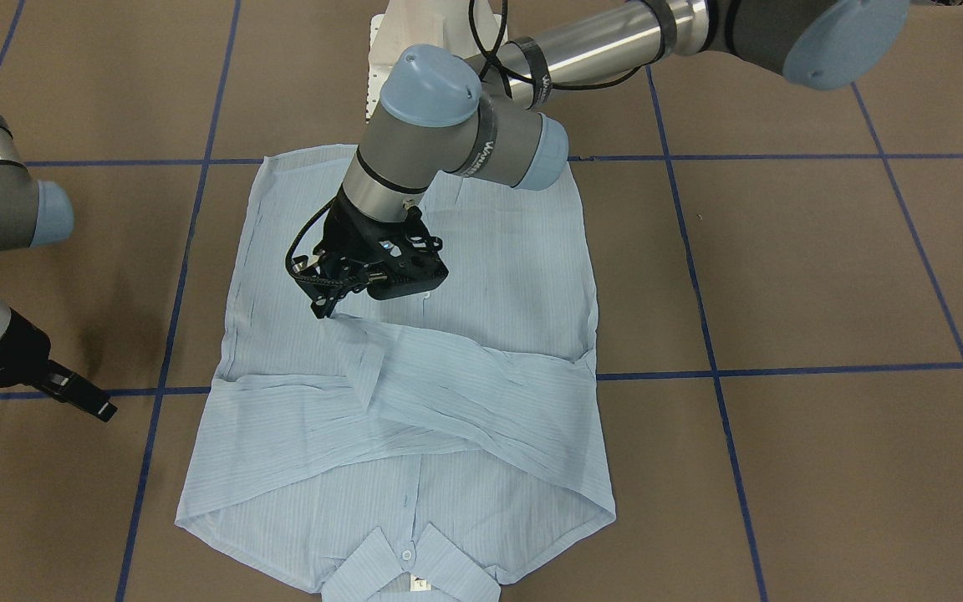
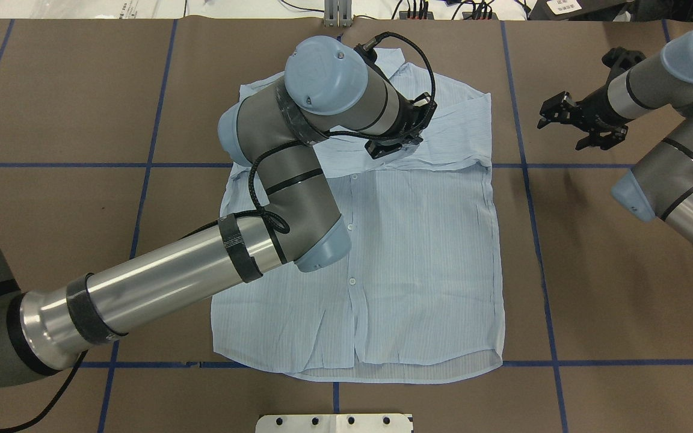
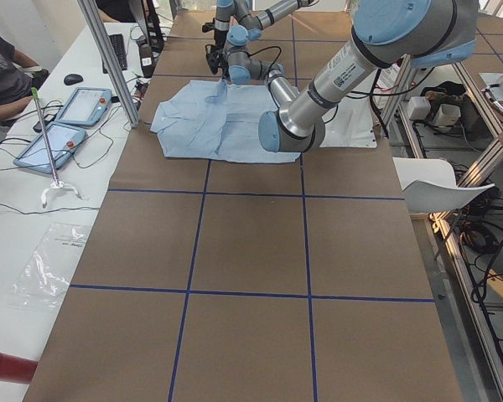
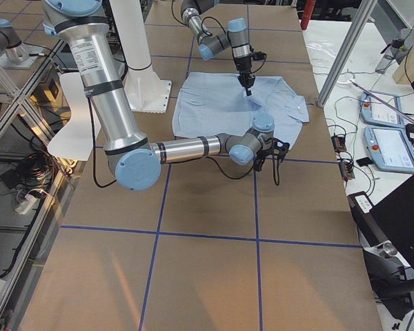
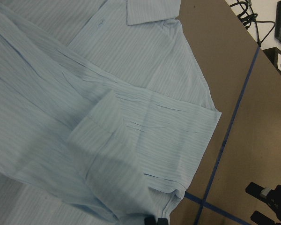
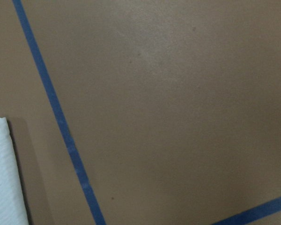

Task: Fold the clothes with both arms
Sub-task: 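Fold the other sleeve across the shirt with the left gripper while the right gripper withdraws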

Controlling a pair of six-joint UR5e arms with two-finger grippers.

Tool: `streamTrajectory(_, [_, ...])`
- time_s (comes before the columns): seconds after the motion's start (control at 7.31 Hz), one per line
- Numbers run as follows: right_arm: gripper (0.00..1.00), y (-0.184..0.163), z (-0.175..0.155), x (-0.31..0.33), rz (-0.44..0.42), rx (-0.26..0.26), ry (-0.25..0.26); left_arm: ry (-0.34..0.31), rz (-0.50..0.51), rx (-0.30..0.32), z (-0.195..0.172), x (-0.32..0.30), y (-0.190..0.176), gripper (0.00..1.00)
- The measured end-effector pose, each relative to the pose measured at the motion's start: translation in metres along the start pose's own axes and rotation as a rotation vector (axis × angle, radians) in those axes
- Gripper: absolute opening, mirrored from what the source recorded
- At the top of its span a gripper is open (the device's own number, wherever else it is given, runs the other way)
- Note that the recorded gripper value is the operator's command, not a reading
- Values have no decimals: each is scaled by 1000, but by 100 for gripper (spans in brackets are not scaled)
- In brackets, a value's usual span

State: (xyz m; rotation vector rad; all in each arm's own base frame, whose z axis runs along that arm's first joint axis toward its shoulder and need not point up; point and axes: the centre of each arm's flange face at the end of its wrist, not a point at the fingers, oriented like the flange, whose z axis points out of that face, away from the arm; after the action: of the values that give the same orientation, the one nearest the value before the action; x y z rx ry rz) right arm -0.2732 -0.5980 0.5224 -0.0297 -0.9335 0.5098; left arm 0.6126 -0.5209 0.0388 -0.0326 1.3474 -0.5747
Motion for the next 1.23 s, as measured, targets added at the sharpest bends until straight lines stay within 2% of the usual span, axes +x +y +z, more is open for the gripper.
streamTrajectory(0.14, [100,3,-2,6,1,-1,0,6,6,2,7,2,10,71])
streamTrajectory(0.55, [100,33,-17,11,-14,-17,-26,43,37,-11,1,19,30,73])
streamTrajectory(0.82, [100,99,-25,1,-2,-72,-56,83,59,-26,-31,9,36,72])
streamTrajectory(0.96, [99,139,-30,-5,39,-103,-67,89,86,-27,-55,-20,32,72])
streamTrajectory(1.23, [98,237,-44,-5,130,-139,-65,62,217,-15,-121,-98,20,71])
